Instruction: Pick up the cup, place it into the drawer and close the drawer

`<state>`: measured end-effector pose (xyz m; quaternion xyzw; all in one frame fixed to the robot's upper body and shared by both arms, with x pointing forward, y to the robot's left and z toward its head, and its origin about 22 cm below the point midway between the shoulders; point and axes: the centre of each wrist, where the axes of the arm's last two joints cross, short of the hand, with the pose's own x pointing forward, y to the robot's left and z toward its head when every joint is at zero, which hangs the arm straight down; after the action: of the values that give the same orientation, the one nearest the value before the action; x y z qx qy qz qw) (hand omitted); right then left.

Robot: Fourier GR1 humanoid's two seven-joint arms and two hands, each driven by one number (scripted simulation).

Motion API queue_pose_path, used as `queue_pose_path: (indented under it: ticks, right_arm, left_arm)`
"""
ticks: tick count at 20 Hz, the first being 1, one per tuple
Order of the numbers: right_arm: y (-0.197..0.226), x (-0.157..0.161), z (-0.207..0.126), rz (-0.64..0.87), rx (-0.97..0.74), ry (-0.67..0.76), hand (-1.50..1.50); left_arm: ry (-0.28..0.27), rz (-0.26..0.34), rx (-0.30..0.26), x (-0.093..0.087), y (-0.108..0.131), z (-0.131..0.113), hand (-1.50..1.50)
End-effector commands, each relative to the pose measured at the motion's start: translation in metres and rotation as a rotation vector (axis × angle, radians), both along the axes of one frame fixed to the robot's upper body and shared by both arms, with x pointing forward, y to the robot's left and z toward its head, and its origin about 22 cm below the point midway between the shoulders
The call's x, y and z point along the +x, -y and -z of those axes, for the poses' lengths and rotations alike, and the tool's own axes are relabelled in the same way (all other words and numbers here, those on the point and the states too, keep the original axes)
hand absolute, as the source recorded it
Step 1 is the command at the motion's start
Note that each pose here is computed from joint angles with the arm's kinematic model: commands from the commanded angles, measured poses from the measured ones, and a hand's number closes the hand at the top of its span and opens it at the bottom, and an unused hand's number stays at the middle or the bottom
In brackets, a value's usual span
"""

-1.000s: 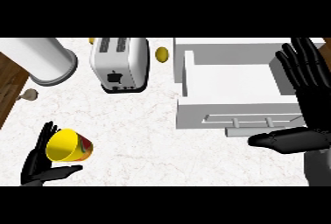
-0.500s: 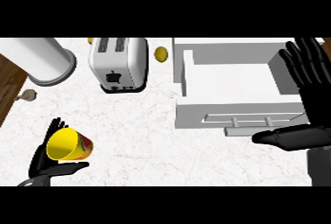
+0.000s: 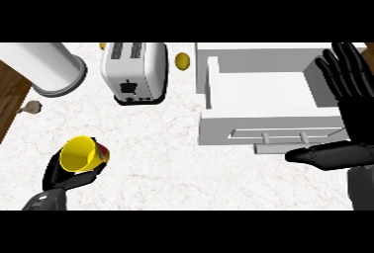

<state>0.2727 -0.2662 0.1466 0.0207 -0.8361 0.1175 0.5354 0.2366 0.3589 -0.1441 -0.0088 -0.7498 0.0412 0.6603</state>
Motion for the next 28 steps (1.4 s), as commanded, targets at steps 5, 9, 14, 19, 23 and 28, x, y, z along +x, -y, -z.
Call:
queue_pose_path:
  ticks: [5, 9, 14, 19, 23, 28]
  right_arm:
    - [-0.007, 0.004, -0.010, 0.001, 0.014, 0.004, -1.50]
    - [0.002, 0.002, -0.011, 0.001, 0.009, -0.006, -1.50]
    - [0.000, -0.008, 0.001, -0.005, 0.009, 0.003, -1.50]
    - [0.003, -0.002, 0.002, 0.017, -0.009, -0.002, -1.50]
    - [0.002, -0.008, -0.001, 0.025, -0.018, -0.010, -1.50]
    - [0.021, 0.006, 0.009, 0.058, -0.017, -0.027, -1.50]
  left_arm:
    - [0.296, -0.138, 0.126, 0.023, 0.006, -0.014, 1.50]
    - [0.326, -0.183, 0.018, 0.031, 0.032, -0.008, 1.50]
    - [0.393, -0.127, -0.087, 0.063, 0.061, -0.024, 1.50]
    - [0.438, 0.040, -0.067, 0.097, 0.098, -0.052, 1.50]
    - [0.496, 0.088, -0.057, 0.134, 0.133, -0.093, 1.50]
    - [0.493, 0.237, -0.056, 0.172, 0.192, -0.164, 1.50]
